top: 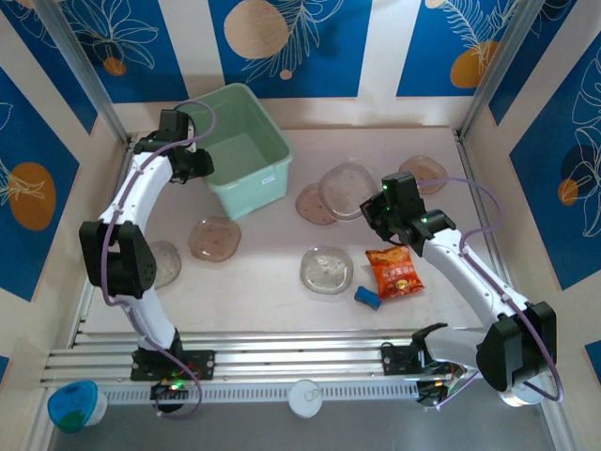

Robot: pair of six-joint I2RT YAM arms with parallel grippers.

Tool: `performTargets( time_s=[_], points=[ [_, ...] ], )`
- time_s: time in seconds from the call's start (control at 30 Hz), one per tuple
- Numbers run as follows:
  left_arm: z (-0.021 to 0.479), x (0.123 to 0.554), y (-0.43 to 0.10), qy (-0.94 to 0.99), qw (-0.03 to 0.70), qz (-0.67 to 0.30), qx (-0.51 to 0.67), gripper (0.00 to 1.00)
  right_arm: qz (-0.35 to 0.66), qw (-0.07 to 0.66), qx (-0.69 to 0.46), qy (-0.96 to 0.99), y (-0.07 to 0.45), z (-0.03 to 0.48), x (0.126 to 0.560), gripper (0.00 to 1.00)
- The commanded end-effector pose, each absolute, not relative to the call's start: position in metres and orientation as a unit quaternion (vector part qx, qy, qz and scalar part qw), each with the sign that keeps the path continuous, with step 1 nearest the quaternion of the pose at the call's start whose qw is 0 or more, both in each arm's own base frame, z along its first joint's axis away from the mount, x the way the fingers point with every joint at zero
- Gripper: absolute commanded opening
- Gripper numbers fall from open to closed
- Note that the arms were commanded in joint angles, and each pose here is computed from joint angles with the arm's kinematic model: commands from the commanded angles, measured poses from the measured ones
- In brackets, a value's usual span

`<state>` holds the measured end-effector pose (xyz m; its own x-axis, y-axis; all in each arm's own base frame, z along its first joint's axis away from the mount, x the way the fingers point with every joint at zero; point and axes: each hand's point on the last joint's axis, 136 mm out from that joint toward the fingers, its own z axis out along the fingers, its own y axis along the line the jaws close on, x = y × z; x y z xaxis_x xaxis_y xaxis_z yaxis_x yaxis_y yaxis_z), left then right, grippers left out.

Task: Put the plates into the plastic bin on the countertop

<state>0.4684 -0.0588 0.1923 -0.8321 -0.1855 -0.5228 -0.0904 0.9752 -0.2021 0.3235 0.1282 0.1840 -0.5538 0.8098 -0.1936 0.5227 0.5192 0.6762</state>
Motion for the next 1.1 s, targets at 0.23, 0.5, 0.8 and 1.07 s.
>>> performTargets(
  time_s=[0.23, 0.5, 0.8, 1.07],
  points=[
    [0.2, 0.45, -0.098, 0.953, 0.269, -0.132, -0.05, 0.24, 0.303, 0.27, 0.415, 0.814, 0.118, 0.202, 0.322, 0.0],
    [0.205, 0.436, -0.106, 0.945, 0.276, -0.151, -0.087, 0.24, 0.314, 0.282, 0.418, 0.805, 0.116, 0.217, 0.324, 0.0],
    [0.211, 0.421, -0.118, 0.939, 0.277, -0.17, -0.112, 0.24, 0.329, 0.295, 0.407, 0.8, 0.124, 0.247, 0.333, 0.0],
    [0.209, 0.405, -0.129, 0.937, 0.274, -0.183, -0.115, 0.24, 0.35, 0.305, 0.388, 0.796, 0.147, 0.279, 0.346, 0.0]
  ],
)
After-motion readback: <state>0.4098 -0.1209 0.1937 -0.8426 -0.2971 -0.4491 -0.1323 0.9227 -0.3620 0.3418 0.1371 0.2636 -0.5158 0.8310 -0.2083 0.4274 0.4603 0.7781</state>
